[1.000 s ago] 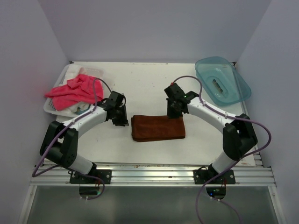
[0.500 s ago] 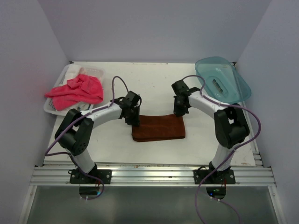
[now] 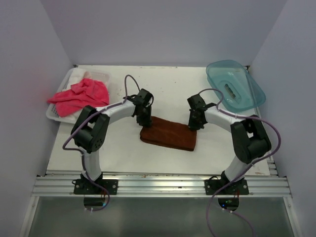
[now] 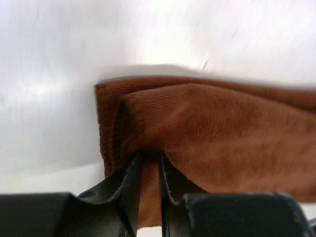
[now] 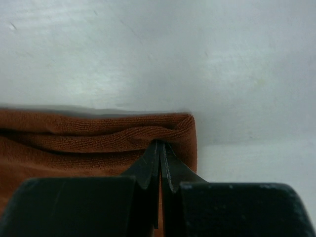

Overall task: Roll the towels
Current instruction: Fold the towel

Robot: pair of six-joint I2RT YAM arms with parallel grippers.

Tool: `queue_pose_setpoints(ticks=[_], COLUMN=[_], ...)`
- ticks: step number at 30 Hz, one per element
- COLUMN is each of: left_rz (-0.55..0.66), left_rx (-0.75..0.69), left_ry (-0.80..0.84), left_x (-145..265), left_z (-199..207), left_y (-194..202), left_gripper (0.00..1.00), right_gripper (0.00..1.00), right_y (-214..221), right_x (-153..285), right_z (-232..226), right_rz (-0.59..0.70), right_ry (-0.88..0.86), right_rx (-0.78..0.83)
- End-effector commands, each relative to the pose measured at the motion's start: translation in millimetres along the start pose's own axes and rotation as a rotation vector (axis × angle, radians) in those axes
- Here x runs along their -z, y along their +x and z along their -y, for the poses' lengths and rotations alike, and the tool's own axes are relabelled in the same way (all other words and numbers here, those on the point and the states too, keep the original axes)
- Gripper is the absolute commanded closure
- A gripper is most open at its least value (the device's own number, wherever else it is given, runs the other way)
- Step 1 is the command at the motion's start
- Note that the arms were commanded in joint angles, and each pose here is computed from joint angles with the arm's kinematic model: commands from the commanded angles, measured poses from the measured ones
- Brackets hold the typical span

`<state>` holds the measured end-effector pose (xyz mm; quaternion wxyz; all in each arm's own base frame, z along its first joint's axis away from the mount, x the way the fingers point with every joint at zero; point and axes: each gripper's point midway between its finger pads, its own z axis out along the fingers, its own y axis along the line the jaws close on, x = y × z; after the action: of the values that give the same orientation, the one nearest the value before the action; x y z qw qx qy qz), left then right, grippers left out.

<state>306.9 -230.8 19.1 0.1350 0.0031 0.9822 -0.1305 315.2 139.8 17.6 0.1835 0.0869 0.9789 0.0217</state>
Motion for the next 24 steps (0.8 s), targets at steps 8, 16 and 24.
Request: queue_pose_setpoints(ticks=[8,16,24], left_rz=[0.148,0.269,0.254], left_rx=[-0.185,-0.247,-0.203], left_ry=[-0.052,-0.060,-0.149], left_x=[-20,43,57], left_z=[54,62,21], left_y=[-108,-123,-82], left_gripper=[0.76,0.64,0.68], right_gripper=[1.00,1.00,1.00], right_y=[105,66,64], right_x=[59,89,59], right_z=[-11,-2,-30], right_rz=[-0.069,0.095,0.020], right_ry=[-0.055,-0.004,-0.030], right_rx=[0.011,0.060,0.123])
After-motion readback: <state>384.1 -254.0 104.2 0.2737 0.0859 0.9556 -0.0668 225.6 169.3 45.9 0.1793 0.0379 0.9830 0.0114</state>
